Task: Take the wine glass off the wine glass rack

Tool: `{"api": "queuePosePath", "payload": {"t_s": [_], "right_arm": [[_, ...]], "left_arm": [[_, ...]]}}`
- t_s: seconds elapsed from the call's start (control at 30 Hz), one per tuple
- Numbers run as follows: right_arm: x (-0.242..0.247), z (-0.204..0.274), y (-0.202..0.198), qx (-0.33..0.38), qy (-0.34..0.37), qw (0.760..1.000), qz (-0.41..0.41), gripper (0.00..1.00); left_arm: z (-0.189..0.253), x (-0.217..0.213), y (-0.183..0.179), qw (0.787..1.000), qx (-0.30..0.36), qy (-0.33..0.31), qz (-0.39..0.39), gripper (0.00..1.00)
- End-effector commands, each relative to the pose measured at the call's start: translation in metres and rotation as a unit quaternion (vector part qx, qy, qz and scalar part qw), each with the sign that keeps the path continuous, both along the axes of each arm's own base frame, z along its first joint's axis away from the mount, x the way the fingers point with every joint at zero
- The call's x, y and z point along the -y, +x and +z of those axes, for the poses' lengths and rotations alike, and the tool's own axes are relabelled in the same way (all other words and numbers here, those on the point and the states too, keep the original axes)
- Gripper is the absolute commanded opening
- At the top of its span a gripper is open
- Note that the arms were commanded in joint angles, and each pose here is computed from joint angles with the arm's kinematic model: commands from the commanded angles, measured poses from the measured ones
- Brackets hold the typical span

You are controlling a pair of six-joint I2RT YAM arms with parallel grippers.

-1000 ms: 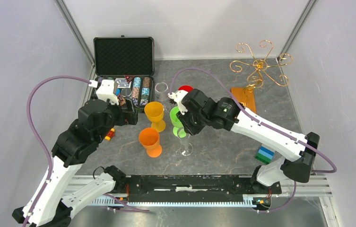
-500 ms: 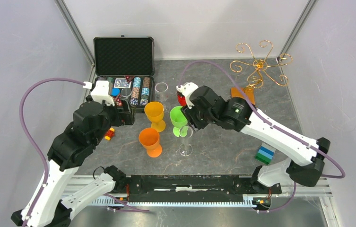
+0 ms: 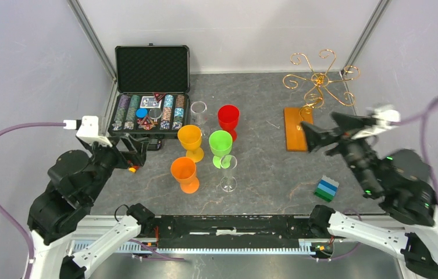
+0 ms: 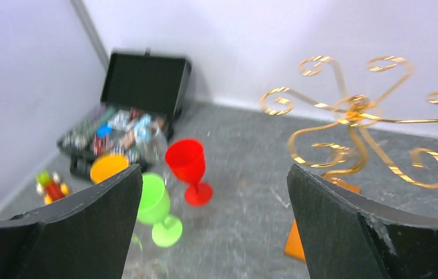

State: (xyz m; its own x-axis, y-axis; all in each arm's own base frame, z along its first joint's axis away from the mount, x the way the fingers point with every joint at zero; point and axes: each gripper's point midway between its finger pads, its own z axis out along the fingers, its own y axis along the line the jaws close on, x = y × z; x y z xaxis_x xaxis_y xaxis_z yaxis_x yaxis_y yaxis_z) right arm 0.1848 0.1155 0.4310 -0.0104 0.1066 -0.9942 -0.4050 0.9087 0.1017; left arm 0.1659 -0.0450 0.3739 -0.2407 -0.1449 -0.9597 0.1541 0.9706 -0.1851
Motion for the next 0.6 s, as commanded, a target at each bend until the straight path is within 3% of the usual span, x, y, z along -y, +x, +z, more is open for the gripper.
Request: {"api": "queuePosePath", "payload": {"t_s": [0.0, 0.23, 0.57], "right_arm": [[0.051, 0.034, -0.003, 0.053, 0.066, 0.993, -0.082, 0.98], [0.098, 0.038, -0.020, 0.068, 0.102, 0.985, -0.123, 0.98], [0.098, 0.029, -0.018, 0.061, 0.098, 0.984, -0.133, 0.98]], "left_arm": [[0.020, -0.014, -0.014, 0.999, 0.033, -0.006, 0.004, 1.00], [0.034, -0.019, -0.025, 0.998, 0.056, -0.022, 0.002, 1.00], [0.041, -0.019, -0.030, 0.997, 0.065, -0.036, -0.005, 1.00]]}}
